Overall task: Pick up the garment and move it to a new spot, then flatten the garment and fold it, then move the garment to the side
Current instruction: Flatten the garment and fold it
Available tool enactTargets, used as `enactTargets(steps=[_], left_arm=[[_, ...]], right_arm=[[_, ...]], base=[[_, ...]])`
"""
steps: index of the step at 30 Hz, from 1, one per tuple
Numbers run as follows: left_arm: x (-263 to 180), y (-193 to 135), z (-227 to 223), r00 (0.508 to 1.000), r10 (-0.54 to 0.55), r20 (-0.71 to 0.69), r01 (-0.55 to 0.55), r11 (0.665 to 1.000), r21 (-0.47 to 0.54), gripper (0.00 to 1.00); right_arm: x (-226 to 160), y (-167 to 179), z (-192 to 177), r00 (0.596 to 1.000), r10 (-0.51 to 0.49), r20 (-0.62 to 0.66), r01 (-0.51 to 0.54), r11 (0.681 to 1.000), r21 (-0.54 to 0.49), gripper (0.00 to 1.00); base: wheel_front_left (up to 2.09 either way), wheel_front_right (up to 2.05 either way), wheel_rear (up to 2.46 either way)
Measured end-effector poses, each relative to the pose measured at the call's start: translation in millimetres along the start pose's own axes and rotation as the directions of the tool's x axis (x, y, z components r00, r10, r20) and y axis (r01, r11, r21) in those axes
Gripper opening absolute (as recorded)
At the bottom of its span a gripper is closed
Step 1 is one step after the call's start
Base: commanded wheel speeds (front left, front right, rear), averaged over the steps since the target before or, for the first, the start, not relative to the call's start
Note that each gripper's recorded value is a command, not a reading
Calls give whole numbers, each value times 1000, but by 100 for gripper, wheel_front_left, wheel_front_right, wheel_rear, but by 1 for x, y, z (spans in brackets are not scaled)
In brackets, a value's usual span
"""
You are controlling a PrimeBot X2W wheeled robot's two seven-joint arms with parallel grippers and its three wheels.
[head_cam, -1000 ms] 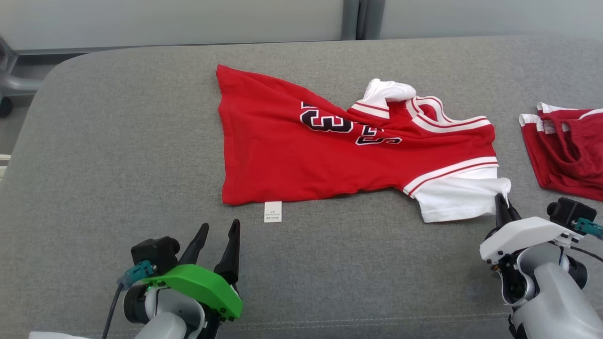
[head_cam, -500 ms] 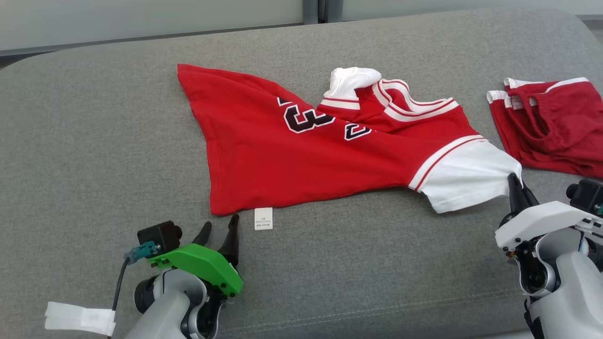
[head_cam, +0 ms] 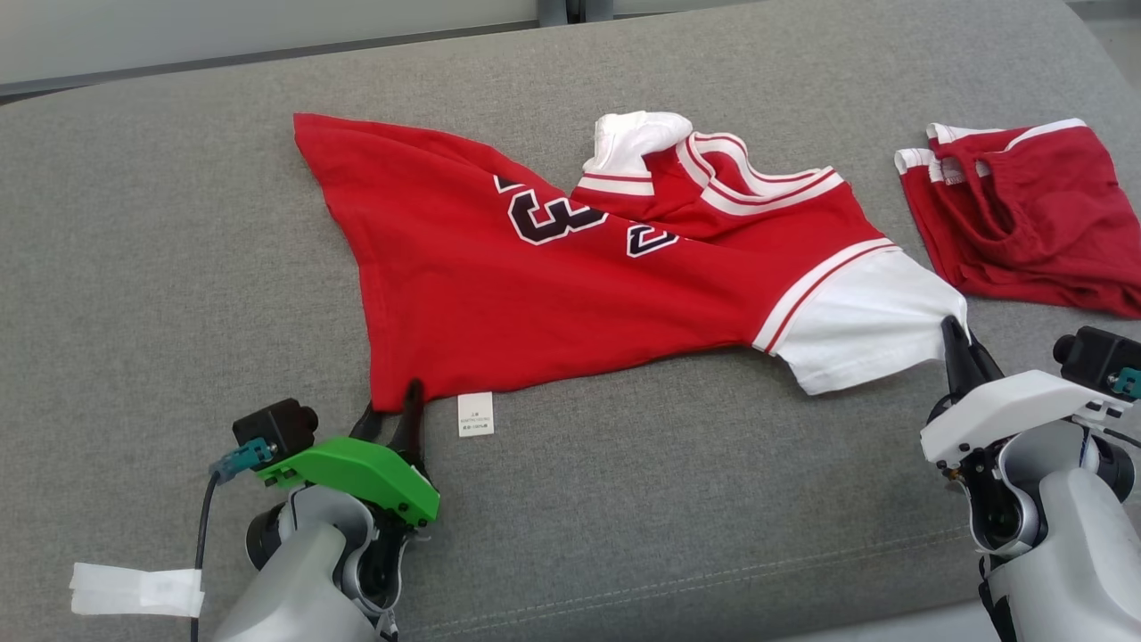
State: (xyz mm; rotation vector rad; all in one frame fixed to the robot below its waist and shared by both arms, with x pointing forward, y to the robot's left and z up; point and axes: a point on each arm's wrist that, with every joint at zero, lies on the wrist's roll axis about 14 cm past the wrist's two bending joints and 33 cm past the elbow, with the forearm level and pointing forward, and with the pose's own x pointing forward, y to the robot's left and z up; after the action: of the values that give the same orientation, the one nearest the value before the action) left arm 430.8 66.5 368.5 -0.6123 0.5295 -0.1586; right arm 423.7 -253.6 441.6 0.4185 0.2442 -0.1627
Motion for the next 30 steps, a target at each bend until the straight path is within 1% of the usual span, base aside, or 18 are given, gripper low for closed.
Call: enactTargets(steps=[1,2,3,4,10,15,19,25,30], left_arm=[[0,0,1,1000,0,5,0,1000,-1,41],[1,-1,2,1000,-4,11,4,1000,-2,29],[1,-1,1,1000,-6,11,6,1000,-3,21],[0,-2,1,1000,-12,13,12,1000,-3,0],[-2,-12,6,998,-51,43,52,999,-7,0],[-6,-27,31,987,-105,123,107,994,-8,0],[-18,-28,45,976,-128,175,128,992,12,0],[-39,-43,83,936,-199,291,203,979,19,0],[-63,-74,122,889,-290,355,286,956,64,0]], right_arm=[[0,0,0,1000,0,0,0,1000,-1,0],[-1,0,1,1000,0,1,0,1000,-2,0],[-1,0,1,1000,0,3,0,1000,-2,0],[-2,0,1,1000,0,4,0,1000,-2,0],[-5,6,3,1000,15,12,-15,1000,2,0],[-6,17,10,998,49,34,-49,999,4,0],[-7,26,21,995,78,60,-79,997,0,0],[-12,41,46,985,131,111,-131,991,-5,0],[-18,53,80,967,175,182,-172,984,-36,0]], base=[[0,0,0],[0,0,0],[0,0,0],[0,0,0],[0,0,0],[0,0,0],[0,0,0],[0,0,0],[0,0,0]])
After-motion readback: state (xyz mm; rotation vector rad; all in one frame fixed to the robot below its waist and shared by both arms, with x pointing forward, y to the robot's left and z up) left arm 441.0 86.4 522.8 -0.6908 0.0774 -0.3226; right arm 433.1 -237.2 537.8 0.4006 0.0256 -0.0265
